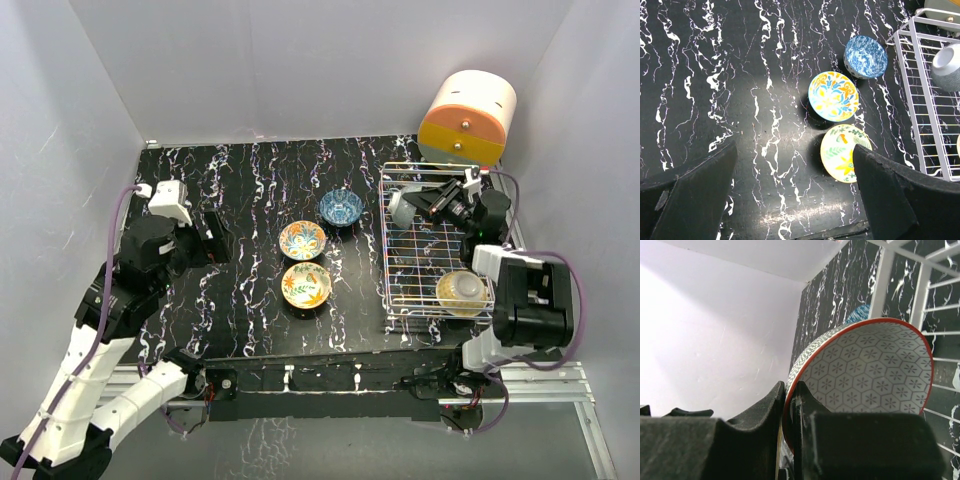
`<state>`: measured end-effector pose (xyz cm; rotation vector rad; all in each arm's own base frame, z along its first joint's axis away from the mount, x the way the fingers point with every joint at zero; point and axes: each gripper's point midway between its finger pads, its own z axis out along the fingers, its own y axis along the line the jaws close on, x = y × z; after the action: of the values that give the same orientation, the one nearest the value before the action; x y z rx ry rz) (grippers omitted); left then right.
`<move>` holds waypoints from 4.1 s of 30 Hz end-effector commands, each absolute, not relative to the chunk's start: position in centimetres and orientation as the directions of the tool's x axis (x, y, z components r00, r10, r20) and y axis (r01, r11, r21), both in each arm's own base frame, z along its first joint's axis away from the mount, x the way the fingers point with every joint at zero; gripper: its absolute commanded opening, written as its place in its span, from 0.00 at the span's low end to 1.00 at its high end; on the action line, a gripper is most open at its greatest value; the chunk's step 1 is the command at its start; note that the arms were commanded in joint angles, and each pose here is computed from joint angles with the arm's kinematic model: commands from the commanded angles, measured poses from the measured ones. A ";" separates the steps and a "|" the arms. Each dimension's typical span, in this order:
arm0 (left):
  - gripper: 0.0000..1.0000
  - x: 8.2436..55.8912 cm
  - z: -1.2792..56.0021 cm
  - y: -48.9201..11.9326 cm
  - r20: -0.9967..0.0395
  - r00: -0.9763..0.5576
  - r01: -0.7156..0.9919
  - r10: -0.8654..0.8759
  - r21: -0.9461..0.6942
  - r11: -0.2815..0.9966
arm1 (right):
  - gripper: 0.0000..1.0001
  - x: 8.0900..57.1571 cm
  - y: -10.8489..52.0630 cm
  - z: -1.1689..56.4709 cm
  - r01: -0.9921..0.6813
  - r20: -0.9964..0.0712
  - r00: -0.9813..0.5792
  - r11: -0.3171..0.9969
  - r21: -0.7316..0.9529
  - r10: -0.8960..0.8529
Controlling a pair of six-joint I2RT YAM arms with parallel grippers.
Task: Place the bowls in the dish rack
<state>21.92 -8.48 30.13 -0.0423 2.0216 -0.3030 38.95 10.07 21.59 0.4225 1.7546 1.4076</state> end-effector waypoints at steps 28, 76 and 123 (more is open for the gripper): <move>0.97 22.4 31.1 -9.4 -0.878 -0.445 0.129 -0.178 -0.260 0.957 | 0.08 43.7 7.6 19.7 -0.211 -0.277 -0.481 0.197 0.957 0.832; 0.97 21.6 30.3 -9.5 -0.870 -0.446 0.135 -0.209 -0.296 0.946 | 0.49 39.4 3.9 11.3 0.245 -0.248 -0.475 0.397 0.884 0.844; 0.97 21.3 30.4 -9.9 -0.882 -0.423 0.178 -0.208 -0.306 0.935 | 0.99 36.8 2.0 20.4 0.218 -0.553 -0.575 0.764 0.608 0.604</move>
<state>21.04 -9.53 29.73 -0.0425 1.9871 -0.4149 36.11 1.96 19.17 0.7441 2.1197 0.7205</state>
